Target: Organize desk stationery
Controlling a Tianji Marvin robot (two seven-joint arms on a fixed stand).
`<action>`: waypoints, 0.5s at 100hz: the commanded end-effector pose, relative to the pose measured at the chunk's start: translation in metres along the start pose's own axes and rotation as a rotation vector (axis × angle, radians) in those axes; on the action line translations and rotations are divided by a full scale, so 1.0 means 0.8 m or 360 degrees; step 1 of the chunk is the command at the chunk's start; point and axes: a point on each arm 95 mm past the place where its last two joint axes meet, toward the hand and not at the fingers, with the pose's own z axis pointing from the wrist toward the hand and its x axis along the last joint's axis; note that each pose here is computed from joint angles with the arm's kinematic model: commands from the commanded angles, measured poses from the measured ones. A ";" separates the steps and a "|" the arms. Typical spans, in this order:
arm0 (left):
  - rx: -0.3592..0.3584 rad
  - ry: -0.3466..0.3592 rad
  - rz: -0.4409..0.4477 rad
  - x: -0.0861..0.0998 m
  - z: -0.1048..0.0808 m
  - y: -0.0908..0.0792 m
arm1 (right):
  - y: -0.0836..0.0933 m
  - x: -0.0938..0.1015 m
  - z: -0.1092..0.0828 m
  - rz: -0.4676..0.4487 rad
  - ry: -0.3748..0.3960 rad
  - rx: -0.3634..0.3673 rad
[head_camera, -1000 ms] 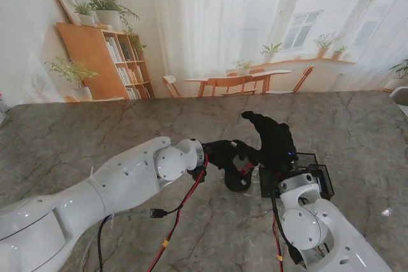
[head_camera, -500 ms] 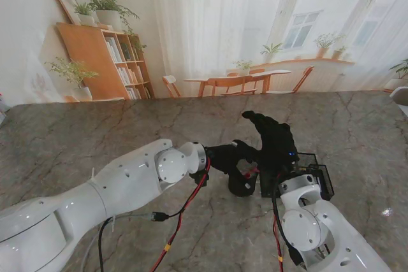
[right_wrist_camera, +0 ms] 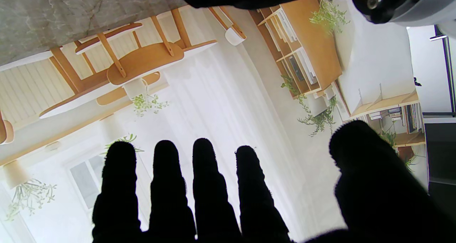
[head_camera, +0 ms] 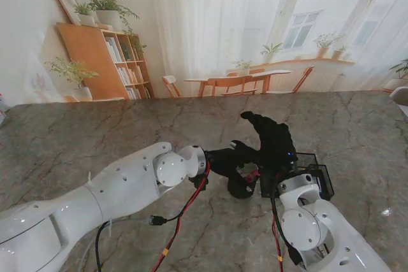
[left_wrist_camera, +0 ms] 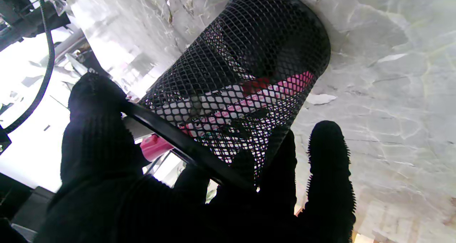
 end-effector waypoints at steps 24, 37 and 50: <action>-0.0031 -0.0046 0.0005 -0.006 -0.010 0.014 | -0.003 0.002 0.002 0.0013 0.0000 0.0030; -0.0008 -0.0050 0.0022 -0.005 -0.013 0.011 | -0.003 0.002 0.002 0.0015 0.0001 0.0035; 0.0012 -0.0048 0.0019 -0.004 -0.015 0.009 | -0.004 0.002 0.003 0.0016 0.0001 0.0039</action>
